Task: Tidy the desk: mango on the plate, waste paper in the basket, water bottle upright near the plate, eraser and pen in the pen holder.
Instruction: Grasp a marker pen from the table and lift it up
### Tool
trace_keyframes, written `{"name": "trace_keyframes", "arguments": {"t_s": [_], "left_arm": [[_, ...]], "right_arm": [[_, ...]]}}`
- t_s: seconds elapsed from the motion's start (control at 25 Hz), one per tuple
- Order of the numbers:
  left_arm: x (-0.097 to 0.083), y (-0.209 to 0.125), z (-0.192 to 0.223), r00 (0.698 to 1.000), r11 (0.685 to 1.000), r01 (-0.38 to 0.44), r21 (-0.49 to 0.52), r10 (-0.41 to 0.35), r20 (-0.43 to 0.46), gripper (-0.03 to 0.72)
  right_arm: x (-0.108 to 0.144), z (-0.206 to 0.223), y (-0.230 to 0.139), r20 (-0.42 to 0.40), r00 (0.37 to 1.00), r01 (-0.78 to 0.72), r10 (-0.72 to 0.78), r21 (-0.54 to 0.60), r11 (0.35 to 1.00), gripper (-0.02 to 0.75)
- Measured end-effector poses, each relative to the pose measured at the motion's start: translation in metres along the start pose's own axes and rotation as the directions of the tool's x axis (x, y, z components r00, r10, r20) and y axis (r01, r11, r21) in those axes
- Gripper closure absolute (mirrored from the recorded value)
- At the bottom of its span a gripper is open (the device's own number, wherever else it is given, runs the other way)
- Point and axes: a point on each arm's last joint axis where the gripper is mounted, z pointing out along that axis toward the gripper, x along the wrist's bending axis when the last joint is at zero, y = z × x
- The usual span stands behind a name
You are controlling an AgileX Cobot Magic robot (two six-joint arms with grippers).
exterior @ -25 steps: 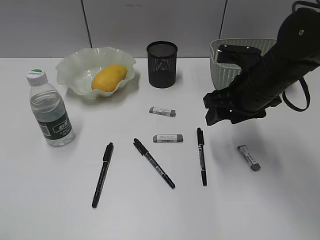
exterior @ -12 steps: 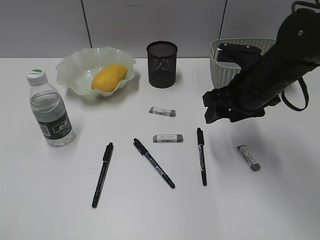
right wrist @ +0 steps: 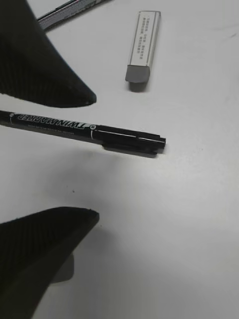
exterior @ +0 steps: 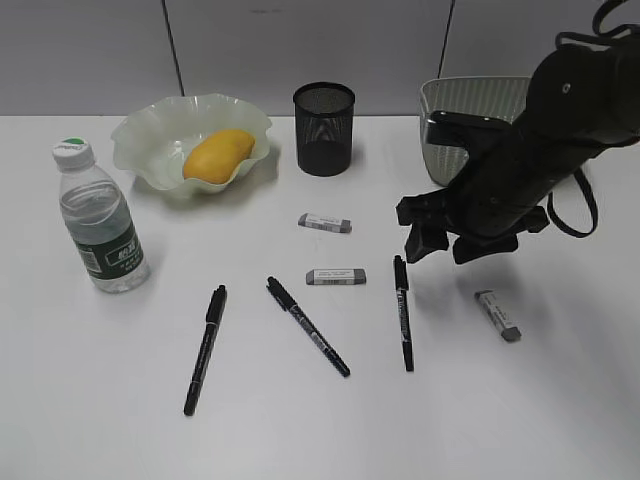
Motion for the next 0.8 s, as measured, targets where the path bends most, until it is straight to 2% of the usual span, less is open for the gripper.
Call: {"name": "trace_keyframes", "arguments": {"t_s": [0.4,0.68,0.8], "left_arm": [[0.000,0.000,0.000,1.000,1.000,0.000,-0.001,0.000,0.000,0.239],[0.000,0.000,0.000,1.000,1.000,0.000,-0.001,0.000,0.000,0.240],[0.000,0.000,0.000,1.000,1.000,0.000,-0.001,0.000,0.000,0.254]], "right_arm": [[0.005,0.024,0.013,0.016,1.000,0.013,-0.015,0.099,0.995,0.240],[0.030,0.032,0.001,0.059,0.993,0.099,-0.107,0.124,0.987,0.240],[0.030,0.038,0.000,0.092,0.990,0.091,-0.103,0.126,0.988,0.240]]}}
